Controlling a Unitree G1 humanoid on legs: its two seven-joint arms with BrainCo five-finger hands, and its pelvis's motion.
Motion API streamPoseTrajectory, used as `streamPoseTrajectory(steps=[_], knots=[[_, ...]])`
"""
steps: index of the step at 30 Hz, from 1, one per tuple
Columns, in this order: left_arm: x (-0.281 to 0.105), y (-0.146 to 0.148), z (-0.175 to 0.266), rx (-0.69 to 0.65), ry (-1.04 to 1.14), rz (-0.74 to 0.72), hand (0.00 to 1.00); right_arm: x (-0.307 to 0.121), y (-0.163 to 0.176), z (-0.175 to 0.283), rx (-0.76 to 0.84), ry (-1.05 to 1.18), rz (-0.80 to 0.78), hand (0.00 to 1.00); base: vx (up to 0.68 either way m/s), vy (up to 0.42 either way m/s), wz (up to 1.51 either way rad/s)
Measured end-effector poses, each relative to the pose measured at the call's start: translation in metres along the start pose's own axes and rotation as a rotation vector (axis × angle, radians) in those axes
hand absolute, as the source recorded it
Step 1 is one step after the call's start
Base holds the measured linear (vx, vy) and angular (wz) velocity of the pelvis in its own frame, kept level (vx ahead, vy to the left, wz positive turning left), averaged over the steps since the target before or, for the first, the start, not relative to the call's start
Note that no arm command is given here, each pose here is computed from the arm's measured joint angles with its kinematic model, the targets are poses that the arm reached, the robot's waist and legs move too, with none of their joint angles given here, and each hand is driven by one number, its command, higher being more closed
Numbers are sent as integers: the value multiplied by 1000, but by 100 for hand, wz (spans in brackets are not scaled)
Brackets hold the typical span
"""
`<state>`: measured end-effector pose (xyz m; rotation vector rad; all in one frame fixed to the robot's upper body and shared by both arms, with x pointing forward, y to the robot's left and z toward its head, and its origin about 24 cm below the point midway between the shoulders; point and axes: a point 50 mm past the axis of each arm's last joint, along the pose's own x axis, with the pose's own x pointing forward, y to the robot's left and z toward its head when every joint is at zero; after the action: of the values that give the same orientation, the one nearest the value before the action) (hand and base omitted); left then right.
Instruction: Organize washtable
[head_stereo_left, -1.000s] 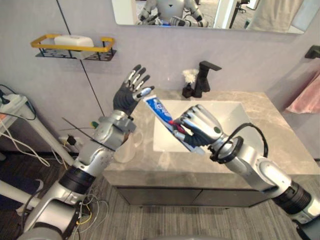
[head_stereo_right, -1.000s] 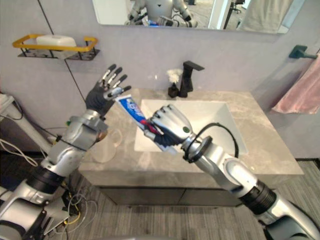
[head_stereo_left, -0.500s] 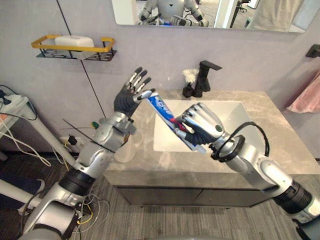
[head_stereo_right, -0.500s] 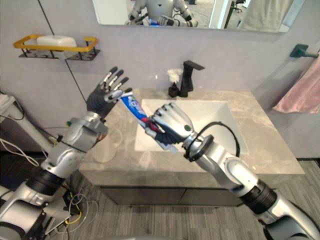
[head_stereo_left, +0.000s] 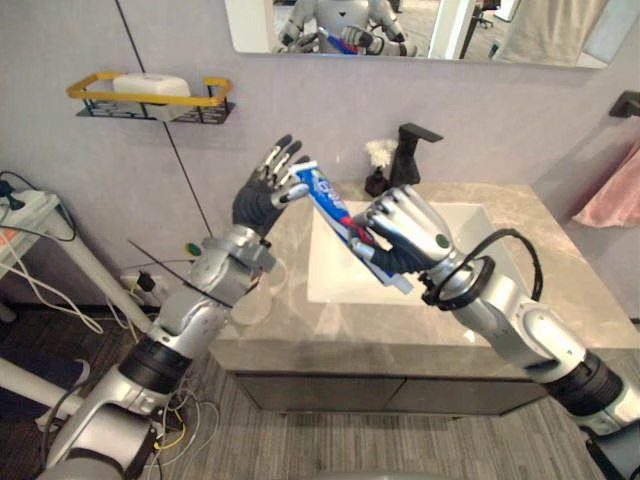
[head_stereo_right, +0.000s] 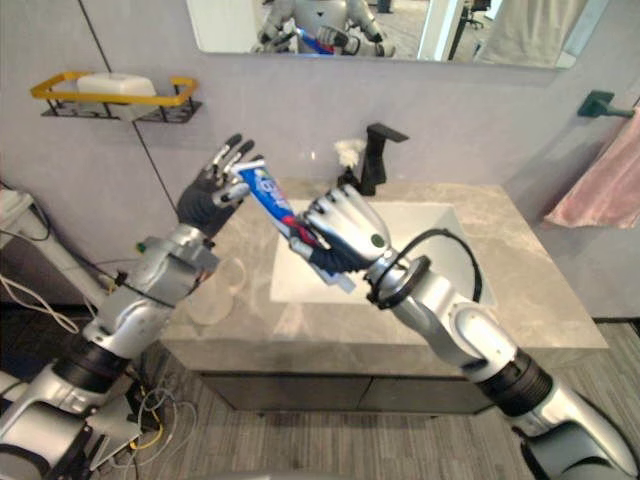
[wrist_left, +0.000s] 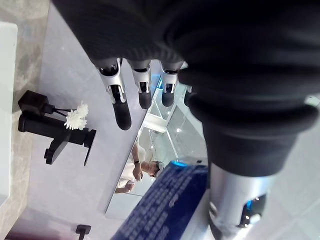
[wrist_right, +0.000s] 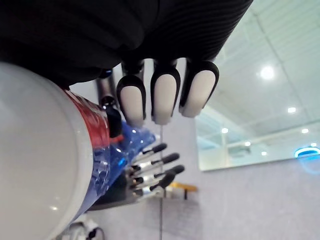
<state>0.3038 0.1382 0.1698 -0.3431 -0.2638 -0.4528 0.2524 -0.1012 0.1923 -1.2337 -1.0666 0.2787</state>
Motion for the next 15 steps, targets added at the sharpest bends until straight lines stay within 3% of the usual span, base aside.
streamPoseTrajectory(steps=[15], knots=[[-2,-25,-2,-36,10,-106,0,8,0,-4,-20,-11,6,100,-7,-4,1]])
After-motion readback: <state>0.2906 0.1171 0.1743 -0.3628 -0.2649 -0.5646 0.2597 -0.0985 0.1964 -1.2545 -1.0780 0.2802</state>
